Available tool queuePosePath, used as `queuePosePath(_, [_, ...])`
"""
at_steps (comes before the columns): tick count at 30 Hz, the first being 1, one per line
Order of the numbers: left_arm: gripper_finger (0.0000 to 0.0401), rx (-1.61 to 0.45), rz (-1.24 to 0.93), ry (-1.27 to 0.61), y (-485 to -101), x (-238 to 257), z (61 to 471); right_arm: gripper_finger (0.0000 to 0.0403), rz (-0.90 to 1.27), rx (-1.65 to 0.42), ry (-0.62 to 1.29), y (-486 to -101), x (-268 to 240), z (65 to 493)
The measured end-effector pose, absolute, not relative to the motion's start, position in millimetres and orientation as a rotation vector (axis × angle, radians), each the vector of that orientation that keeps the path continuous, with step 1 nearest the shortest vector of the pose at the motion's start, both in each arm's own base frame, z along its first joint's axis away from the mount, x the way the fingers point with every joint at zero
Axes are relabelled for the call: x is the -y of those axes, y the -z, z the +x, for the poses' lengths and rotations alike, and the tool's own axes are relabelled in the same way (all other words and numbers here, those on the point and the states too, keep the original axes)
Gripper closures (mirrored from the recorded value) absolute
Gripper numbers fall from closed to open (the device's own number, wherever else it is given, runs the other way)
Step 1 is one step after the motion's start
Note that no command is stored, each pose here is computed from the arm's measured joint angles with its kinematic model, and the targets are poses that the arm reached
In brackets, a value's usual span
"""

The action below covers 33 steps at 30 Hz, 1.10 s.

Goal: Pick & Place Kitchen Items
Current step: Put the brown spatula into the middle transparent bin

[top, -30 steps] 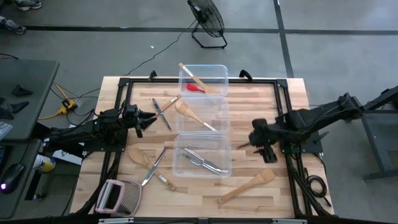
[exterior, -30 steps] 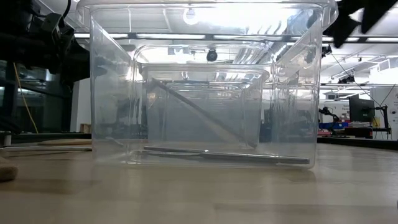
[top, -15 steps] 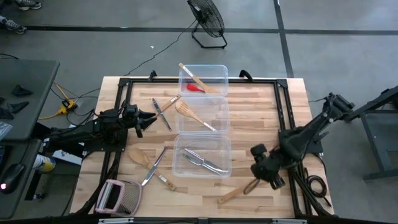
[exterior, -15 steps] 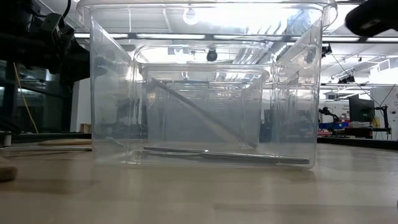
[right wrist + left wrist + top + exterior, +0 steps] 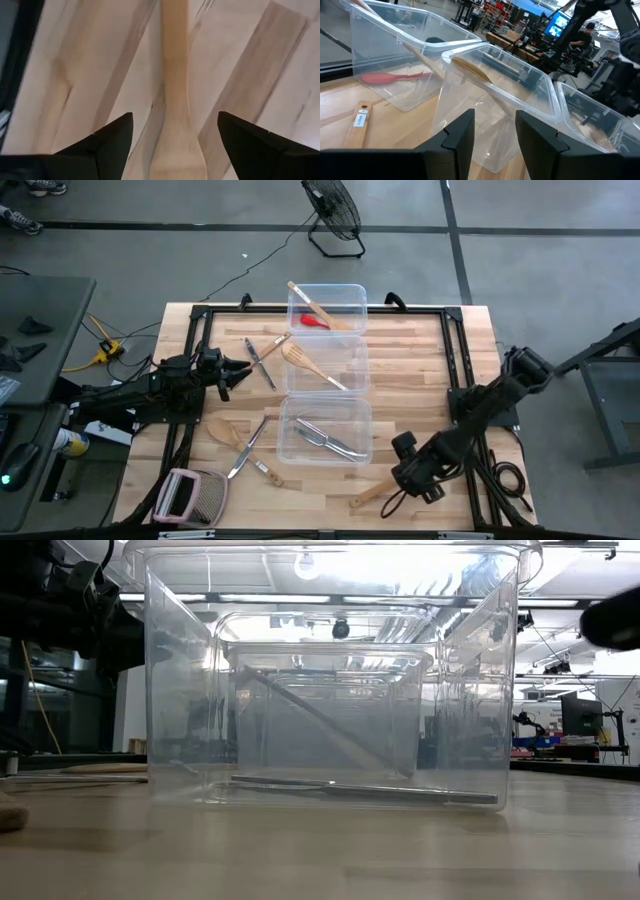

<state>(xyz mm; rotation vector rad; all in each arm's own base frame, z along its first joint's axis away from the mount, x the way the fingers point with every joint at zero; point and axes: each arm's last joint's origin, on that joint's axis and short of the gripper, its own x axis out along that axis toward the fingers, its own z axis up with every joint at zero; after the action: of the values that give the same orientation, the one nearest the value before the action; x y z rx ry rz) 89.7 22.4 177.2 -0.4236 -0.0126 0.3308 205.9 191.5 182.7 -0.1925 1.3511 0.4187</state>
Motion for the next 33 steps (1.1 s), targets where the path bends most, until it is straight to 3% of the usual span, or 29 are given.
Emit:
queuePosePath(17, [0.0258,0.012,-0.424,-0.331,-177.2,-22.4,89.7,0.0122,-0.237,-1.4,-0.334,-143.0,-200.4,216.9])
queuePosePath(33, [0.0258,0.012,-0.424,-0.331,-177.1,-22.4,89.7,0.0183,-0.269,-1.401,-0.323,-133.7,-205.4,199.4])
